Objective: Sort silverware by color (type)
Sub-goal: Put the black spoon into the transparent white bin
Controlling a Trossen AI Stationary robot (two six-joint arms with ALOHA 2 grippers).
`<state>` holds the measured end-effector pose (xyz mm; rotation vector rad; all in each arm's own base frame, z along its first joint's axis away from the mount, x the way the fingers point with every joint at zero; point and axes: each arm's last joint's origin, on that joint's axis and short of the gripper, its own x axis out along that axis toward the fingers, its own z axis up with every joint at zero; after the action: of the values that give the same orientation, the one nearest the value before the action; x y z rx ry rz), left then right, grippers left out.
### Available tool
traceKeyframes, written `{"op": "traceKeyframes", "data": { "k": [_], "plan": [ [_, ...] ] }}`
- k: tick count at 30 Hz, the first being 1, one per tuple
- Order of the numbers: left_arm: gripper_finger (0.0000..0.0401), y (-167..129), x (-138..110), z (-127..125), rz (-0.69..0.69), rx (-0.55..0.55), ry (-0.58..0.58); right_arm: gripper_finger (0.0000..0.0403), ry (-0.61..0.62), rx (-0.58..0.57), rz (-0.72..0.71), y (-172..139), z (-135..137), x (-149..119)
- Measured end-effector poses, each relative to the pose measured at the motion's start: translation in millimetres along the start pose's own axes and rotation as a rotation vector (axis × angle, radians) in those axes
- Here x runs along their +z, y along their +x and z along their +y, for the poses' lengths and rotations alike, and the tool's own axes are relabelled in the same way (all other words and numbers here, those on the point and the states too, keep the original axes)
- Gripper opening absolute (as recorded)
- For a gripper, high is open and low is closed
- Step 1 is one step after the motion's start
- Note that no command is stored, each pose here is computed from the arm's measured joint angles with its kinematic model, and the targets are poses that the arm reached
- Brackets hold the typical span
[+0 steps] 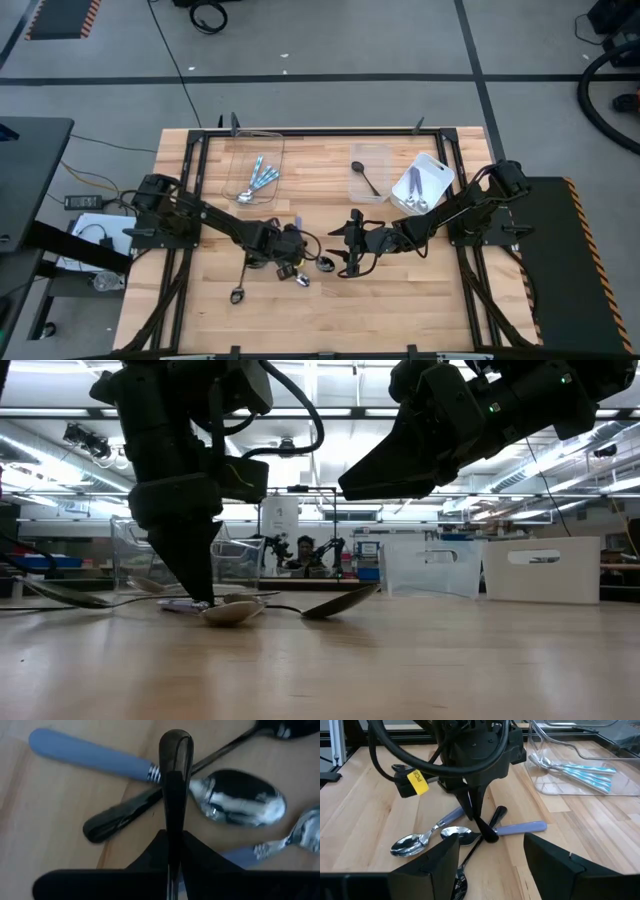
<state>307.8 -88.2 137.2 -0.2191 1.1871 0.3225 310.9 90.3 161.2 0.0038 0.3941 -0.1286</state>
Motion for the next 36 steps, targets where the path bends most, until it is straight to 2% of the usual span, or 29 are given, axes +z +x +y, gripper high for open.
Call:
{"op": "traceKeyframes", "data": {
  "k": [7,12,19,23,27,32,36],
  "plan": [
    [0.0031,-26,5,4,-0.049,-0.037,-0.017,0.0231,-0.001,-0.005,-0.001,-1,0,1],
    [0.0031,-45,14,4,-0.135,-0.021,-0.005,0.0231,0.054,-0.059,-0.084,-15,-5,22],
    [0.0031,-59,26,8,-0.309,0.137,0.056,0.0231,0.077,-0.157,-0.066,-32,-13,31],
    [0.0031,-60,30,10,-0.350,0.187,0.115,0.0231,0.070,-0.174,-0.045,-35,-15,31],
    [0.0033,-60,32,10,-0.362,0.223,0.255,0.0231,0.107,-0.156,-0.050,-34,-16,31],
    [0.0035,-63,36,6,-0.392,0.312,0.552,0.0231,0.189,-0.118,-0.041,-30,-23,32],
    [0.0036,-64,41,5,-0.410,0.388,0.744,0.0231,0.238,-0.095,-0.030,-28,-25,32]
  ]
}}
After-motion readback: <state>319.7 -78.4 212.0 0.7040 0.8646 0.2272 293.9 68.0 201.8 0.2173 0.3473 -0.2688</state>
